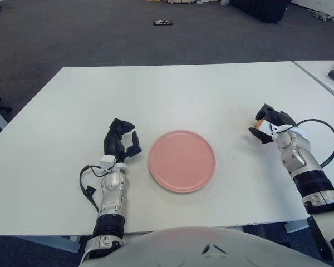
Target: Put the apple into the plate.
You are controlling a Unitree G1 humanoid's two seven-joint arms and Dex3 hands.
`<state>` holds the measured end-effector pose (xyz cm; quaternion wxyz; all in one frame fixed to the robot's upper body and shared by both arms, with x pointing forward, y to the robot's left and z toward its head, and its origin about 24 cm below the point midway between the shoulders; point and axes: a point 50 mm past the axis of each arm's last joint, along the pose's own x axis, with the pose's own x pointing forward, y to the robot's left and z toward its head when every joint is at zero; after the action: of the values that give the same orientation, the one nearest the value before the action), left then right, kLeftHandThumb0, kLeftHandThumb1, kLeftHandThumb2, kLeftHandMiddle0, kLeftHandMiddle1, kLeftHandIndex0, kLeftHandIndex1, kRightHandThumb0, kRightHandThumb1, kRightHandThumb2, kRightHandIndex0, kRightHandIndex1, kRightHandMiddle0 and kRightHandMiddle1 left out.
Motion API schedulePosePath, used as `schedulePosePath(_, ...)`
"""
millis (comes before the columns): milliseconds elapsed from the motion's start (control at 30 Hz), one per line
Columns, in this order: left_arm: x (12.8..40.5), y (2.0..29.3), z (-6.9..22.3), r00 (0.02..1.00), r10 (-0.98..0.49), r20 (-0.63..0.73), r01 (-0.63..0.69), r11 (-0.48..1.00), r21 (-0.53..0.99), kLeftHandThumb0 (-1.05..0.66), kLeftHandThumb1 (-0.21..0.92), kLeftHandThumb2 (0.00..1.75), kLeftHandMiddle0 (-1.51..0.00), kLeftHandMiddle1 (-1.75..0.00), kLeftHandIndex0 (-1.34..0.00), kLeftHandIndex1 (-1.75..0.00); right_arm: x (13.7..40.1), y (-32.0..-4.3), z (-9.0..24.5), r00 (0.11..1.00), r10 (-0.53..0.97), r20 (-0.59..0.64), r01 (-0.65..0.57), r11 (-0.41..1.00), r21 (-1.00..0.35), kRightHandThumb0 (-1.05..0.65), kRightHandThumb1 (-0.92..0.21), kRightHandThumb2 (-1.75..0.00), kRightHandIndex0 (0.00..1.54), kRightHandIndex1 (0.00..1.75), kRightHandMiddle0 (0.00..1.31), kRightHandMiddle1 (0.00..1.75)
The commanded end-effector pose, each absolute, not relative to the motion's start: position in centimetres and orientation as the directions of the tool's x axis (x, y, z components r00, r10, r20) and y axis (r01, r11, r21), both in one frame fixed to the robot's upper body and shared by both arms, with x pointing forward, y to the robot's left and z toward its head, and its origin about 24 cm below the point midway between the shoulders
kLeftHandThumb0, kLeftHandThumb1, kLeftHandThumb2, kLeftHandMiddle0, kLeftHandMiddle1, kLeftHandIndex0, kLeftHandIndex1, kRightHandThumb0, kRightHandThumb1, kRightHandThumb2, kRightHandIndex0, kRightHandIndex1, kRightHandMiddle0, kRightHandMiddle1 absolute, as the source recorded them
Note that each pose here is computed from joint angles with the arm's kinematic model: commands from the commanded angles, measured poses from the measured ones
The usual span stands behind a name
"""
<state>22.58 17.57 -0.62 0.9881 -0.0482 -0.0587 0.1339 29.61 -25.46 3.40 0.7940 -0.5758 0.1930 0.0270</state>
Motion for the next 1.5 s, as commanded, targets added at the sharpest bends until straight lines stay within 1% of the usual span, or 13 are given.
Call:
schedulePosePath(0,21.6,17.7,-2.0,0.956,0.29,0.037,-0.284,0.952,-0.111,-0.47,0.35,1.29,-1.06,-1.75,-0.59,-1.75,27.1,-25.5,0.0,0.856,-0.194,-0.479,-0.402,0.333,-0.853,-0.08,-0.26,-1.37,0.5,1.75,0.53,1.71)
schedulePosePath(67,21.6,17.7,-2.0,0.956,0.291,0.037,-0.285,0.952,-0.111,-0.47,0.35,1.29,-1.06,-1.75,-0.59,-1.75,27.1,-25.5,0.1,0.862,-0.192,-0.47,-0.396,0.323,-0.859,-0.04,-0.19,-1.45,0.61,1.75,0.55,1.73)
schedulePosePath(167,21.6,17.7,-2.0,0.955,0.294,0.036,-0.288,0.95,-0.12,-0.47,0.35,1.29,-1.06,-1.75,-0.59,-1.75,27.0,-25.5,0.4,0.878,-0.189,-0.441,-0.368,0.322,-0.872,-0.02,-0.15,-1.51,0.68,1.73,0.56,1.74)
schedulePosePath(300,21.6,17.7,-1.9,0.954,0.299,0.035,-0.292,0.948,-0.128,-0.47,0.35,1.29,-1.06,-1.75,-0.59,-1.75,27.0,-25.4,0.6,0.91,-0.188,-0.369,-0.292,0.339,-0.894,-0.01,-0.05,-1.6,0.79,1.68,0.62,1.74)
schedulePosePath(333,21.6,17.7,-1.9,0.953,0.3,0.036,-0.294,0.947,-0.131,-0.47,0.35,1.29,-1.06,-1.75,-0.59,-1.75,27.0,-25.4,0.8,0.921,-0.193,-0.338,-0.257,0.348,-0.901,-0.01,-0.03,-1.62,0.81,1.67,0.63,1.75)
schedulePosePath(433,21.6,17.7,-1.9,0.952,0.305,0.036,-0.298,0.945,-0.133,-0.47,0.35,1.29,-1.06,-1.75,-0.59,-1.75,26.9,-25.3,1.1,0.941,-0.212,-0.265,-0.174,0.368,-0.913,0.0,0.03,-1.67,0.87,1.64,0.68,1.75)
schedulePosePath(500,21.6,17.6,-1.9,0.951,0.308,0.036,-0.301,0.945,-0.132,-0.47,0.35,1.29,-1.06,-1.75,-0.59,-1.75,26.7,-25.3,1.3,0.946,-0.221,-0.237,-0.142,0.374,-0.916,0.0,0.05,-1.69,0.89,1.64,0.69,1.75)
schedulePosePath(700,21.6,17.6,-1.8,0.95,0.309,0.043,-0.302,0.945,-0.125,-0.47,0.35,1.29,-1.06,-1.75,-0.58,-1.75,26.2,-24.7,2.2,0.961,-0.237,-0.139,-0.036,0.392,-0.919,0.0,0.06,-1.7,0.93,1.6,0.68,1.75)
schedulePosePath(800,21.6,17.6,-1.8,0.949,0.312,0.045,-0.304,0.943,-0.137,-0.47,0.35,1.29,-1.07,-1.75,-0.58,-1.75,26.0,-24.7,2.5,0.964,-0.255,-0.068,0.048,0.423,-0.905,0.0,0.06,-1.69,0.94,1.59,0.67,1.75)
schedulePosePath(1000,21.6,17.7,-1.8,0.948,0.316,0.032,-0.309,0.94,-0.143,-0.47,0.35,1.28,-1.06,-1.75,-0.58,-1.75,25.1,-24.2,3.7,0.965,-0.259,0.029,0.147,0.45,-0.881,0.0,0.09,-1.72,0.97,1.59,0.69,1.75)
schedulePosePath(1167,21.6,17.7,-1.8,0.947,0.319,0.03,-0.311,0.939,-0.145,-0.46,0.36,1.27,-1.04,-1.75,-0.58,-1.75,24.7,-24.1,4.1,0.962,-0.267,0.054,0.179,0.469,-0.865,0.0,0.09,-1.72,0.97,1.57,0.69,1.75)
schedulePosePath(1467,21.6,17.8,-1.7,0.949,0.312,0.042,-0.306,0.945,-0.115,-0.46,0.37,1.27,-1.04,-1.75,-0.57,-1.75,24.0,-23.6,5.0,0.95,-0.272,0.151,0.276,0.511,-0.814,0.0,0.12,-1.74,1.0,1.55,0.72,1.75)
